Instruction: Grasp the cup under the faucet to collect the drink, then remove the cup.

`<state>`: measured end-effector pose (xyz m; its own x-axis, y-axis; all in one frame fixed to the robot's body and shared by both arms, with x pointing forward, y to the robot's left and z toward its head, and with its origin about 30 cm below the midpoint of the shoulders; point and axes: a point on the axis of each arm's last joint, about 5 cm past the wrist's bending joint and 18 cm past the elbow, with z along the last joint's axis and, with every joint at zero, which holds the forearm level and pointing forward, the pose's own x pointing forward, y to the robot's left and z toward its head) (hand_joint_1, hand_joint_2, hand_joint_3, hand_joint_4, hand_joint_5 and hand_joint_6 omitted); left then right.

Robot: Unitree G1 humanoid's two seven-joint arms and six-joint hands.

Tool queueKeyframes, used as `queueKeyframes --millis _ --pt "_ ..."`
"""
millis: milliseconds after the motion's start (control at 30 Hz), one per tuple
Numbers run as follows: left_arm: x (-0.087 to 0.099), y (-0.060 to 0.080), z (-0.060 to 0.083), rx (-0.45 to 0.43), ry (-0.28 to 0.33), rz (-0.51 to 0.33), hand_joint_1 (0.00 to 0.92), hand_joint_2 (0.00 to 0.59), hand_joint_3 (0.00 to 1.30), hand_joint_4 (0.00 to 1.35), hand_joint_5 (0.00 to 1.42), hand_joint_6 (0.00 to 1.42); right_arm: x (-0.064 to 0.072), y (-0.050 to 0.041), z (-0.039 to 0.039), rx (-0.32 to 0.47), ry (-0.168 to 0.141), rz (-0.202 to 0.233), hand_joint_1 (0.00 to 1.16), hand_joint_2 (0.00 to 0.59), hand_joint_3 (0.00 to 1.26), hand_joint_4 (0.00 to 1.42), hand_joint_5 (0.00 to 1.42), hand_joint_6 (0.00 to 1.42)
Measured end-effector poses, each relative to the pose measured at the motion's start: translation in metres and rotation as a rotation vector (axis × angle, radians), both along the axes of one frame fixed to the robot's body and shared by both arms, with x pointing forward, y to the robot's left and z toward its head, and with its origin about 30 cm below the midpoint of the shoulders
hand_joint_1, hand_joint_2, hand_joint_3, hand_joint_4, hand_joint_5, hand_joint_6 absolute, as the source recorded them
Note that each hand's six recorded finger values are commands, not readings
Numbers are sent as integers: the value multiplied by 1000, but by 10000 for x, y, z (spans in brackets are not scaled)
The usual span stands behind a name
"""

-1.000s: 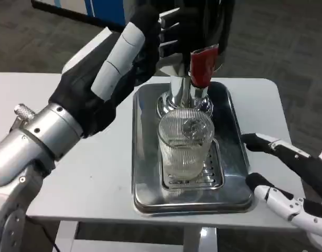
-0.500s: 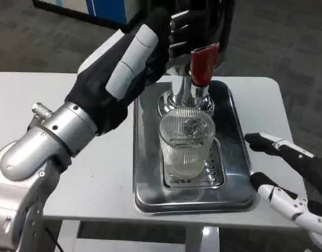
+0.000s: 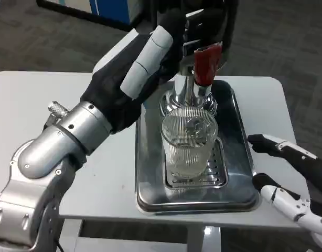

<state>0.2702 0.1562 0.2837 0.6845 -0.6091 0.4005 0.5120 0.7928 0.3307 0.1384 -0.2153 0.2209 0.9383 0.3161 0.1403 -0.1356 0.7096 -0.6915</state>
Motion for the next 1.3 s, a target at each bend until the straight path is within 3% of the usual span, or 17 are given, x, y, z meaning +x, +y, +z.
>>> queueKeyframes --millis 233,667,933,1067,1167,1300 --pt "-35 -79 15 17 -20 -47 0 70 200 159 169 78 -1 -4 1 2 0 -1 367 414 155 150 97 2" --pt "-40 -75 14 44 -21 -71 0 76 209 165 173 76 -5 -3 -6 3 5 0 366 414 163 151 97 2" --pt "-107 -4 97 240 -124 -40 0 77 205 172 178 76 -12 0 -22 24 10 1 366 414 164 151 97 26" --pt "-148 3 94 310 -172 -23 0 75 191 174 177 64 -14 6 -58 114 39 6 392 414 165 161 117 67" --pt "-176 20 105 355 -210 -6 0 76 190 169 174 62 -8 -15 -126 254 98 -27 397 414 159 168 128 91" --pt "-189 46 111 385 -232 12 0 79 190 165 171 60 -7 -37 -146 302 127 -50 411 414 163 174 145 113"
